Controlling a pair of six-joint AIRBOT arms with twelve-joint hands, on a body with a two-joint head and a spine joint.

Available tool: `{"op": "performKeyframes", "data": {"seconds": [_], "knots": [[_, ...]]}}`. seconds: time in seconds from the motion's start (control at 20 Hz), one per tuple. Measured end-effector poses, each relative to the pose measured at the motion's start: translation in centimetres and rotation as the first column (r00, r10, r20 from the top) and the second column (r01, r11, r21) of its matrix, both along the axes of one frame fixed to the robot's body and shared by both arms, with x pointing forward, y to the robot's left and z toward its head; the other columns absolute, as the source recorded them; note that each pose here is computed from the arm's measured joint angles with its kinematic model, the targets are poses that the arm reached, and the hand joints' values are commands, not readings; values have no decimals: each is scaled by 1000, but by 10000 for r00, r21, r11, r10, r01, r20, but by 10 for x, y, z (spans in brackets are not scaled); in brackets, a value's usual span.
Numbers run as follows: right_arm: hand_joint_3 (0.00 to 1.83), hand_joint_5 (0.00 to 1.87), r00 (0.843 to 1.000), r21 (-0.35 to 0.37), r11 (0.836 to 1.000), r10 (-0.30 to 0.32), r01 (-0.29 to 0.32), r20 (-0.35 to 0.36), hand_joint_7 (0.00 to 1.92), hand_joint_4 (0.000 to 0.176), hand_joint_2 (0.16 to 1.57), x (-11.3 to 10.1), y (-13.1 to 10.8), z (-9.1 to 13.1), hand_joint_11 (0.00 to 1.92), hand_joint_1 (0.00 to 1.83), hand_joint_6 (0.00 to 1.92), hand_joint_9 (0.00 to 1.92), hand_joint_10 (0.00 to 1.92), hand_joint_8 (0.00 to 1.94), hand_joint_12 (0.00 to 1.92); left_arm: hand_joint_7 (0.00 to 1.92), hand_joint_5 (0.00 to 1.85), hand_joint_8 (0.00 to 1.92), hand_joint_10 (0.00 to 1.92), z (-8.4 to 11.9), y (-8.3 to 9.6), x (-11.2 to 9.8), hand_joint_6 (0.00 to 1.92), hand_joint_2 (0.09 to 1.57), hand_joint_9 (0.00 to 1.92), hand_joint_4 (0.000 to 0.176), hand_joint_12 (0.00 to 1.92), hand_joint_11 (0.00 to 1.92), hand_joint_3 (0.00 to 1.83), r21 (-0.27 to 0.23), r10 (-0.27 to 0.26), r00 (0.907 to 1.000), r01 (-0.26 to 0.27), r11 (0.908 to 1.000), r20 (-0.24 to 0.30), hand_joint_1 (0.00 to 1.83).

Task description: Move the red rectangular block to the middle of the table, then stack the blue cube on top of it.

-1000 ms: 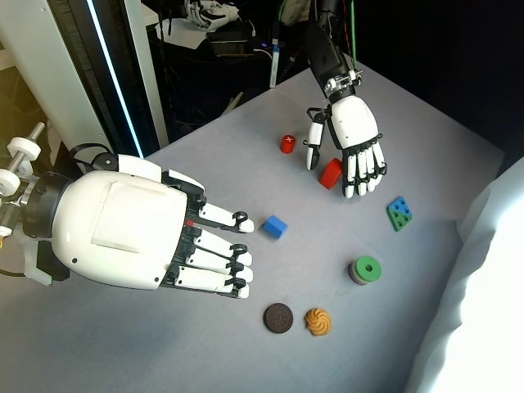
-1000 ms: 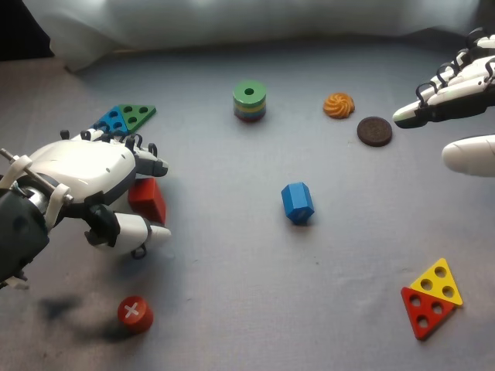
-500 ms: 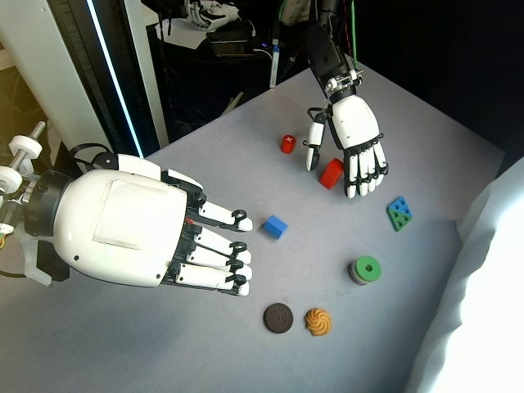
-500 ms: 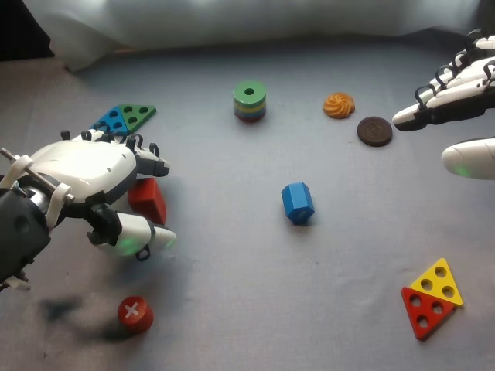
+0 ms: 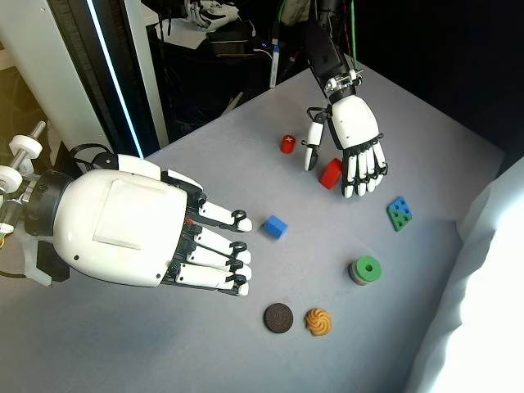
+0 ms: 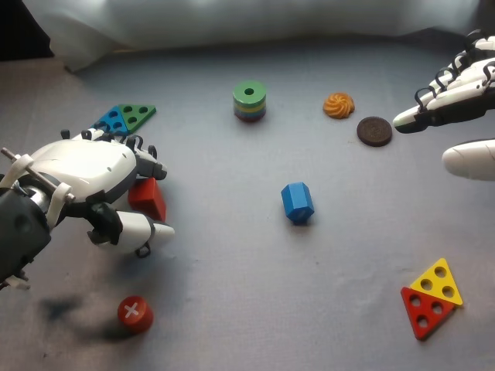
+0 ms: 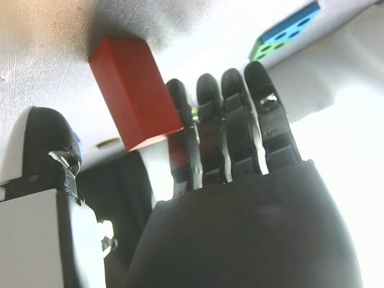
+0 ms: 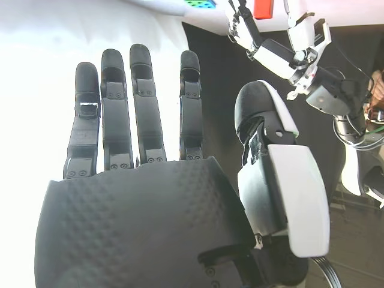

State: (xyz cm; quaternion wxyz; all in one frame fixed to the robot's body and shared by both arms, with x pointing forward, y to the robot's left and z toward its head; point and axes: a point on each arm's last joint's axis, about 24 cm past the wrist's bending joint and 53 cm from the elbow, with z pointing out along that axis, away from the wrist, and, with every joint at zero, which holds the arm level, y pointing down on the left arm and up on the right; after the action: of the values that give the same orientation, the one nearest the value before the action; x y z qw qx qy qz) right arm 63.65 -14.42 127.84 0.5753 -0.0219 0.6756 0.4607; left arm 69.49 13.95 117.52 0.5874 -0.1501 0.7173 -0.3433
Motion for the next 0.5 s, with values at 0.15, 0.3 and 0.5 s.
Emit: {"op": "performKeyframes", "data": {"seconds": [0.15, 0.3, 0.5], "knots": [[0, 464, 10000, 0, 10000, 0, 0, 0, 463, 0, 1325, 0, 0, 0, 0, 53, 3, 374, 3, 2, 762, 406, 650, 4, 8, 0, 0, 0, 40, 1073, 303, 0, 737, 0, 0, -11, 20, 10000, -21, 10000, -17, 758], [0, 470, 10000, -3, 10000, 1, -1, 2, 472, 0, 1325, 0, 0, 0, 0, 67, 2, 378, 2, 1, 769, 439, 769, 6, 2, 0, 1, 0, 46, 1079, 297, 0, 726, 0, 0, -11, 34, 10000, -34, 10000, -31, 812], [0, 465, 10000, -57, 10000, 26, -26, 35, 468, 0, 1328, -1, 1, 0, 0, 55, 3, 384, 4, 3, 778, 422, 943, 0, 2, -1, 1, 0, 56, 1086, 297, 48, 738, 0, 1, -6, 48, 10000, -48, 10000, -38, 887]]}}
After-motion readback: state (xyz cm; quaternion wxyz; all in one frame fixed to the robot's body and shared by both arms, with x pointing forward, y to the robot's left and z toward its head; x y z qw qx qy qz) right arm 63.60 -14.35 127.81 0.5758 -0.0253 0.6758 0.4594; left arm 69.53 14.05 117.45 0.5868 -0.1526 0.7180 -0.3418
